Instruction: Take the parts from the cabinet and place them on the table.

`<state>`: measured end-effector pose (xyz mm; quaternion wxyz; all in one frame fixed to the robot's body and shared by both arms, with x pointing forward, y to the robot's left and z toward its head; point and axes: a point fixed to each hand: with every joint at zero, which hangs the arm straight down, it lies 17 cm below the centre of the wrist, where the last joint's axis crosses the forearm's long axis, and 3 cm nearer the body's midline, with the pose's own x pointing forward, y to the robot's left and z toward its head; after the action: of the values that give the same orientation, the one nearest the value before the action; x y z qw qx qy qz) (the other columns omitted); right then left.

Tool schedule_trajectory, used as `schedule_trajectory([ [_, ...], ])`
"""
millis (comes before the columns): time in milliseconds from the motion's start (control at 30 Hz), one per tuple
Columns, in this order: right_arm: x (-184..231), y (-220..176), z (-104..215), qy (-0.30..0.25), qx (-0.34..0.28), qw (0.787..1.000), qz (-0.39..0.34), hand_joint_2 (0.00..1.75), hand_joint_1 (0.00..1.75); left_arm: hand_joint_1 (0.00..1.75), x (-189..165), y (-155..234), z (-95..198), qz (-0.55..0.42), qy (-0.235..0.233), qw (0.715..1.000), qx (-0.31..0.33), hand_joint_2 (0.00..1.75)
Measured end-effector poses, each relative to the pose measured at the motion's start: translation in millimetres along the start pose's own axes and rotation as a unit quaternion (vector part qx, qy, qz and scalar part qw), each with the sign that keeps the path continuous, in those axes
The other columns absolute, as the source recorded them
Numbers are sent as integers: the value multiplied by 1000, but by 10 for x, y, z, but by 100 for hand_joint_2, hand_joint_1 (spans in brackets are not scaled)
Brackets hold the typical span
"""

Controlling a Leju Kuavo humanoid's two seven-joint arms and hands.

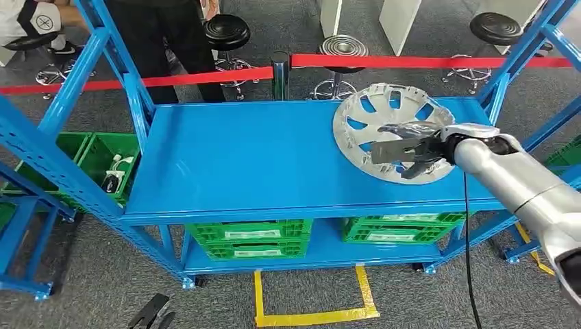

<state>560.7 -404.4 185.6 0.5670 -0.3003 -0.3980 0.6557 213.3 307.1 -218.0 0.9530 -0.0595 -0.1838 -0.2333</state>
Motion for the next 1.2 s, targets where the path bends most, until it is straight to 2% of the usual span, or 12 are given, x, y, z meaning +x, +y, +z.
schedule_trajectory([
  [200, 242, -201, -143, -29, -61, 997, 40, 175, 0, 0, 11, -36, -1, -1, -9, 1000, -7, 0],
  [500, 387, -233, -225, -34, -70, 996, 42, 175, 0, 0, -8, -69, -10, -3, -4, 1000, -10, 0],
  [767, 322, -173, -302, -13, -89, 992, 88, 175, 0, 0, -74, -69, -15, -8, 5, 1000, -8, 0],
  [967, 156, 61, -361, 16, -69, 993, 95, 175, 0, 0, -131, -54, -17, -13, 6, 1000, -6, 0],
  [1200, -125, 579, -349, 77, 23, 992, 98, 175, 0, 0, -156, -49, -28, -22, 19, 1000, -4, 0],
])
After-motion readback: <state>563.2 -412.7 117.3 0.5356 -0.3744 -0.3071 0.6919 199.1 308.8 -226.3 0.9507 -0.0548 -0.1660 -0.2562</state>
